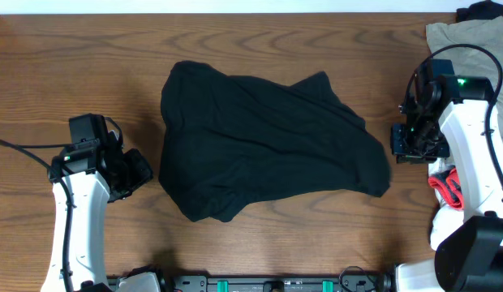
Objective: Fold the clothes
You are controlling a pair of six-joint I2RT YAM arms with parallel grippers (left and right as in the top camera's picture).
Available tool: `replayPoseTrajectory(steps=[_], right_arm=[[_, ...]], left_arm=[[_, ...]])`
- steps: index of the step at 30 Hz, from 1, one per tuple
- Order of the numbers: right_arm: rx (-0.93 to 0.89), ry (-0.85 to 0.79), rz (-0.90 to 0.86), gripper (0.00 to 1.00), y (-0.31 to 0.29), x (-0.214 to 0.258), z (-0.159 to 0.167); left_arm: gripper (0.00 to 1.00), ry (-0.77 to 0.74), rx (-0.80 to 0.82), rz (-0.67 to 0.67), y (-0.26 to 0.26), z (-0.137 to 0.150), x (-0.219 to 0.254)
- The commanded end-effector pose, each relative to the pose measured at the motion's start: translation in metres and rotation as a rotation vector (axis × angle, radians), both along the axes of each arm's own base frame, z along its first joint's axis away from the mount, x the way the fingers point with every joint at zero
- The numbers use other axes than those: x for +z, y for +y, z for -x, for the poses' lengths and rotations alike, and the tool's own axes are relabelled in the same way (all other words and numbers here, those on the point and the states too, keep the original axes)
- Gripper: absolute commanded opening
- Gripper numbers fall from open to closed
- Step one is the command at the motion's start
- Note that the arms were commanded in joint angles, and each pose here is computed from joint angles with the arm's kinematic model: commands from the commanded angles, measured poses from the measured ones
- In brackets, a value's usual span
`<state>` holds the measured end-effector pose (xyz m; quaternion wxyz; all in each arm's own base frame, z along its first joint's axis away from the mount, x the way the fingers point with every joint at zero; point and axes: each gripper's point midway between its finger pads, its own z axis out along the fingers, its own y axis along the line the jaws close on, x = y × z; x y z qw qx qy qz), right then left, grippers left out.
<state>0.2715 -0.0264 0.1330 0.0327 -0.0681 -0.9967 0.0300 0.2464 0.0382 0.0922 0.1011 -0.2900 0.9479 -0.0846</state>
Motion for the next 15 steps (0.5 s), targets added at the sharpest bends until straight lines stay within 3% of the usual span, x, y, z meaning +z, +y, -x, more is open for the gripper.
replayPoseTrajectory(steps=[1,9,12,13,15], right_arm=[[-0.016,-0.010,0.020,0.29,-0.008,0.002,0.000],[-0.017,-0.078,-0.037,0.26,0.002,0.001,-0.017],[0.175,-0.267,-0.330,0.17,0.057,0.012,-0.057],[0.271,-0.351,-0.425,0.20,0.078,0.021,-0.071],[0.364,-0.482,-0.446,0.31,0.096,0.033,-0.098]], left_arm=[[0.36,-0.054,-0.008,-0.035,0.007,-0.011,0.015],[0.40,-0.190,-0.062,0.121,-0.020,-0.037,0.031],[0.38,-0.330,-0.098,0.103,-0.018,-0.066,0.046],[0.38,-0.378,-0.120,0.095,-0.020,-0.076,0.051],[0.38,-0.462,-0.173,0.076,-0.027,-0.097,0.062]])
